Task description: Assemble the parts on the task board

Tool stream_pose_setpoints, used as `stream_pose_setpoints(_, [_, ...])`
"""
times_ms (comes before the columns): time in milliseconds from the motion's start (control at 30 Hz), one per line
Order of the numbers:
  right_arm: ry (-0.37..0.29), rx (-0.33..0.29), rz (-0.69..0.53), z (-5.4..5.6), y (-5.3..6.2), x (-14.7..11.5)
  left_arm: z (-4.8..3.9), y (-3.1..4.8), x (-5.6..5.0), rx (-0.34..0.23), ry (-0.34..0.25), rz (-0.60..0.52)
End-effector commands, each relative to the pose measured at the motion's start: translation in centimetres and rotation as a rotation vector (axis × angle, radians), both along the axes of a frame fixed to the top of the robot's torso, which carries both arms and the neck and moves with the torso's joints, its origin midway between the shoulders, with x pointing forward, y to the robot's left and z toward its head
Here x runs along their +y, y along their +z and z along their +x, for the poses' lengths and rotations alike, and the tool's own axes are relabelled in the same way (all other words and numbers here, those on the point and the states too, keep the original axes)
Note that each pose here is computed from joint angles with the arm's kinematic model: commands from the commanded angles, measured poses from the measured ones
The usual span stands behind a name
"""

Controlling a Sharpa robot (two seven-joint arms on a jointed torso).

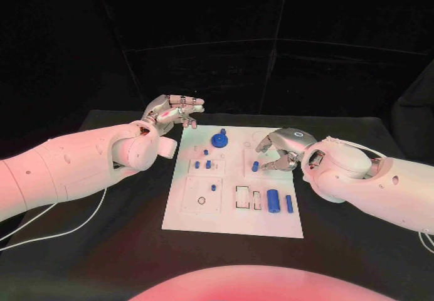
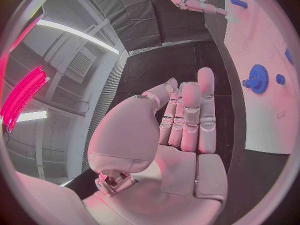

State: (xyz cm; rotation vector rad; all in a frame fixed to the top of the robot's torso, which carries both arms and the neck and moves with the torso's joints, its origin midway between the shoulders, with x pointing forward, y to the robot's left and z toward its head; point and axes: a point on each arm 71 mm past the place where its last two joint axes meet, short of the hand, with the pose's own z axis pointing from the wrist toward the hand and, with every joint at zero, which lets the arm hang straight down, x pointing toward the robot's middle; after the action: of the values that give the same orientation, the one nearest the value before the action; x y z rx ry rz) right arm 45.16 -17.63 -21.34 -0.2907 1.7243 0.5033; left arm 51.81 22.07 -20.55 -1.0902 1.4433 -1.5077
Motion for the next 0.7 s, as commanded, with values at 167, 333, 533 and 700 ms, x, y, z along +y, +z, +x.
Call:
stream_pose_setpoints(167, [0.002, 0.058, -0.052, 0.2, -0.5, 0.4, 0.03, 0.12, -0.1, -0.002, -0.01, -0.009])
stream_pose_setpoints(333, [0.02, 0.074, -0.051, 0.3, -0.6, 1.0, 0.04, 0.11, -0.1, -0.002, -0.01, -0.008])
stream_pose_setpoints(533, [0.049, 0.085, -0.041, 0.1, -0.7, 1.8, 0.05, 0.1, -0.1, -0.002, -0.01, -0.008])
stream_pose_setpoints(700, [0.064, 0.101, -0.044, 0.1, -0.9, 2.2, 0.05, 0.1, -0.1, -0.002, -0.01, -0.008])
